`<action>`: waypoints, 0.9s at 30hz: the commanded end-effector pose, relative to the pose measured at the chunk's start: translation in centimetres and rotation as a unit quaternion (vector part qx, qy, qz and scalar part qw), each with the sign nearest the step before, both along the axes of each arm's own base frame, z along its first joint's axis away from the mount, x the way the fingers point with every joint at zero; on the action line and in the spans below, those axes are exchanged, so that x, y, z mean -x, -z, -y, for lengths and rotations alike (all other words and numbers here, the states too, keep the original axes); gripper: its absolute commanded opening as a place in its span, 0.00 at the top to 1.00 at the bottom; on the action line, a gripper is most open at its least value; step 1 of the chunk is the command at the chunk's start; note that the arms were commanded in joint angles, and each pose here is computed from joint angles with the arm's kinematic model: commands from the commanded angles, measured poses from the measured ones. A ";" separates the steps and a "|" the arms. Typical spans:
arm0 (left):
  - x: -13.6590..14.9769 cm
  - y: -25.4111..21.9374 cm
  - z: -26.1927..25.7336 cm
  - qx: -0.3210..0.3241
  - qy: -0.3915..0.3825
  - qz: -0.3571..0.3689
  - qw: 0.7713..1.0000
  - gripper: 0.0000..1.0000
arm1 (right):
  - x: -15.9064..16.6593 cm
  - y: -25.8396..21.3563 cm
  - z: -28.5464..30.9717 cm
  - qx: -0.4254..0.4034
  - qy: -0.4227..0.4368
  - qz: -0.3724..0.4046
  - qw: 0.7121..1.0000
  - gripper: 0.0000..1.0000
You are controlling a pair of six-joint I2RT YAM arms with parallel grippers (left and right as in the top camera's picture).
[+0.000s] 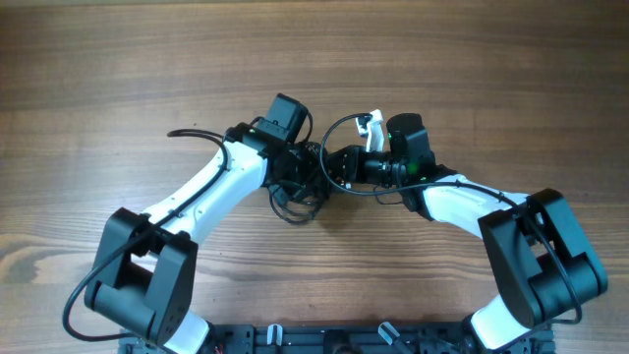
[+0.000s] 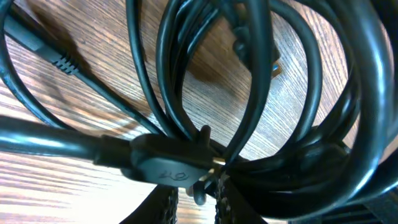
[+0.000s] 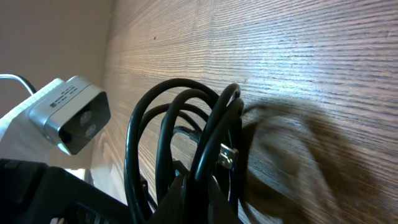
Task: Untangle cables
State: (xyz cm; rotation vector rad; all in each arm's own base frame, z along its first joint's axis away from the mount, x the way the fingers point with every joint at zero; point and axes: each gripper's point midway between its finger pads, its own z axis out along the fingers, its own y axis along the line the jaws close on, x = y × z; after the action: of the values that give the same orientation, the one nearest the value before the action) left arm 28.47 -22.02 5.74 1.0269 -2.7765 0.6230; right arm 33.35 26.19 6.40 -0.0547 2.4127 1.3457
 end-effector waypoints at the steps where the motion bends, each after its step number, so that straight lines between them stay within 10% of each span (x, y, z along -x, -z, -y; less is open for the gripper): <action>1: 0.9 1.3 0.9 -0.011 -0.004 -0.021 1.000 0.77 | 0.4 -0.2 -0.8 -0.012 -0.019 0.001 1.000 0.96; 27: 2.0 3.5 0.5 -0.035 0.002 -0.046 0.998 0.74 | 0.4 -0.2 -0.8 -0.012 -0.019 0.002 1.000 0.96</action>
State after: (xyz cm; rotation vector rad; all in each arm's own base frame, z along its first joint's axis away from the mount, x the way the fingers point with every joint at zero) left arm 28.21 -22.50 4.80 1.0605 -2.7495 0.5823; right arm 33.57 25.74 5.66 -0.0342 2.4261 1.3125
